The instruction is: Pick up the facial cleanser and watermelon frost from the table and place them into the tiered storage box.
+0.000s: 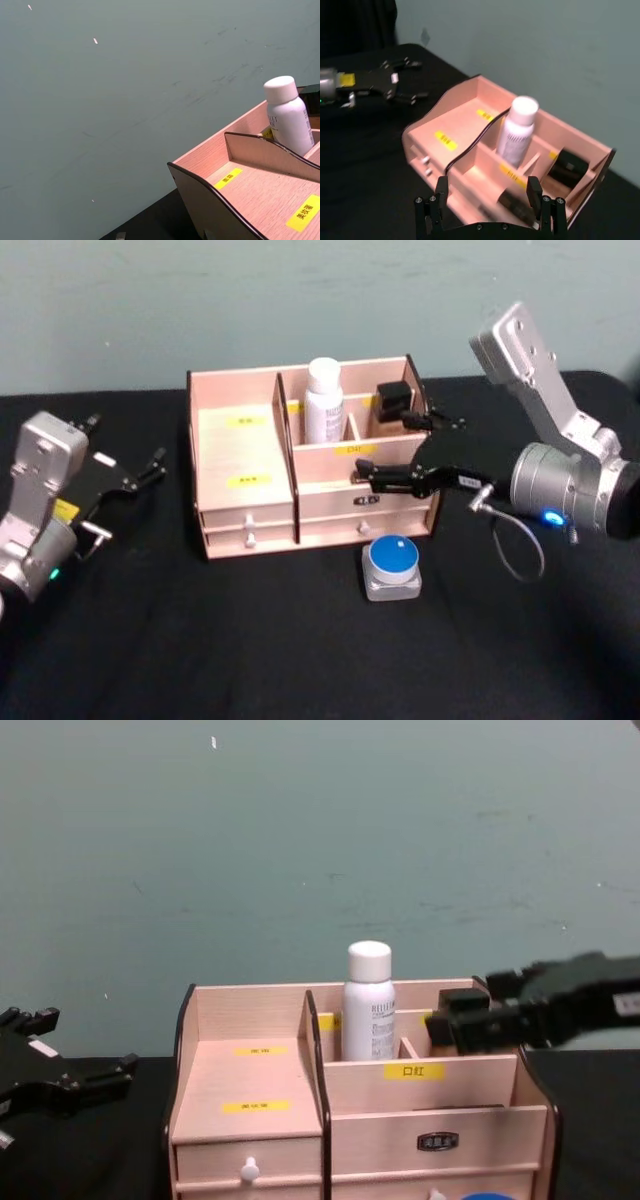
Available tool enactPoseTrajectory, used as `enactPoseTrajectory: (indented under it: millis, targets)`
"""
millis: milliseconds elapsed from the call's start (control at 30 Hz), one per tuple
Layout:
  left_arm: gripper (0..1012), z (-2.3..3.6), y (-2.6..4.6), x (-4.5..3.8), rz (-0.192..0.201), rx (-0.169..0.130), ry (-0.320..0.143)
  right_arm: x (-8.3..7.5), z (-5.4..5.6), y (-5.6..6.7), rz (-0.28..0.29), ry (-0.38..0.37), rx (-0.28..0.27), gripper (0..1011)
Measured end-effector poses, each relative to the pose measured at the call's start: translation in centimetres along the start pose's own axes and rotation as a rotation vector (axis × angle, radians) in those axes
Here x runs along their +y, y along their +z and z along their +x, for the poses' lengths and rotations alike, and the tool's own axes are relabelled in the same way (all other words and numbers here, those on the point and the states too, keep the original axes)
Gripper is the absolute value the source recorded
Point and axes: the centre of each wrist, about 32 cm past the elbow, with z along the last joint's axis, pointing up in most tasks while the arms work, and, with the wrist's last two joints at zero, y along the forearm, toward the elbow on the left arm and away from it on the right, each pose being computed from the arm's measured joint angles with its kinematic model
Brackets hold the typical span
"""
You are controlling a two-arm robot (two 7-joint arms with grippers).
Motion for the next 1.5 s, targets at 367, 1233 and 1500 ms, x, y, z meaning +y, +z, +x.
enactPoseTrajectory:
  millis: [367,1233,1500]
  targets:
    - [1010,0.00,0.00,0.00,0.000,0.000,0.000,-2.4,-2.7,-3.0,-0.100,-0.007,0.063,1000]
    - [1010,0.00,0.00,0.00,0.000,0.000,0.000,-0.6,-4.1,-6.2,-0.247,-0.027,0.076,1000]
    - [1010,0.00,0.00,0.00,0.000,0.000,0.000,-0.1,-4.0,-6.2,-0.238,-0.021,0.082,1000]
